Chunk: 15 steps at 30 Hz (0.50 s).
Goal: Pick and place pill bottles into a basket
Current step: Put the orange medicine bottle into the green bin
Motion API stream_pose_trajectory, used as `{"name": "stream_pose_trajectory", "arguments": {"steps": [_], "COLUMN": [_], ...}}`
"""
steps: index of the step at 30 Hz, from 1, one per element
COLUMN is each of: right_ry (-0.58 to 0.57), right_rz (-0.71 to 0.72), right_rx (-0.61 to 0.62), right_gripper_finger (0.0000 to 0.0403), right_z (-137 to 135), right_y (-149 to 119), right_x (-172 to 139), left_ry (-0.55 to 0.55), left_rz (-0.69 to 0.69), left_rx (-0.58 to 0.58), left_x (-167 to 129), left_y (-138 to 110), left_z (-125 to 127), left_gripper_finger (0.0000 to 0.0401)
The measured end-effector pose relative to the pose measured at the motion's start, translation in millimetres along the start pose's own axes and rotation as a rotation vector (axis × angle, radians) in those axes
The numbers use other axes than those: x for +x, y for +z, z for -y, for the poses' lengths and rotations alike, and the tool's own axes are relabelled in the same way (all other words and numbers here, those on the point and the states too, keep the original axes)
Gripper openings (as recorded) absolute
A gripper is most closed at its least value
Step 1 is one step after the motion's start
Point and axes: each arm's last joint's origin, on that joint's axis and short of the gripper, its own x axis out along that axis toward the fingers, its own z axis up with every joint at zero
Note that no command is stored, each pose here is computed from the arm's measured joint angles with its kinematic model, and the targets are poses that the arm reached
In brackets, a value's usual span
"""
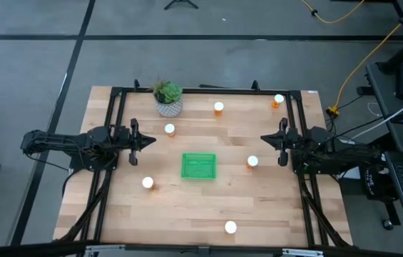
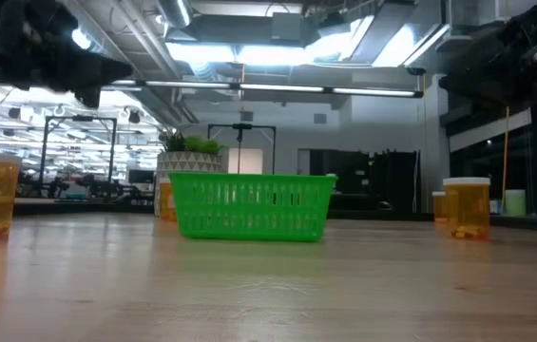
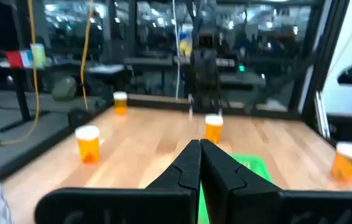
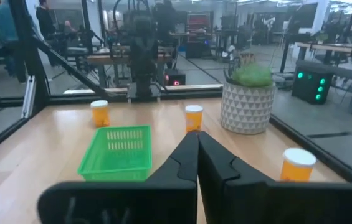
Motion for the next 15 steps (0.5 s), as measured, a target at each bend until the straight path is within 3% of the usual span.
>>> {"name": "stream_pose_trajectory", "arguments": {"steps": [10, 15], "right_ry": [-0.064, -0.185], "right_rz": [-0.007, -0.083], "right_rx": [-0.001, 0.034], "right_gripper_finger": [0.0001, 0.0000], "right_z": [1.8, 4.2], "right_y": [57.8, 80.7], "right_x": [3.9, 22.8], "left_ry": [0.093, 0.200], "left_rz": [-0.014, -0.018], "left_rx": [0.077, 0.034], "left_x": [12.7, 26.4], "left_y": [31.2, 41.7], "left_z": [-1.5, -11.5], "left_gripper_finger": [0.0003, 0.0003]}}
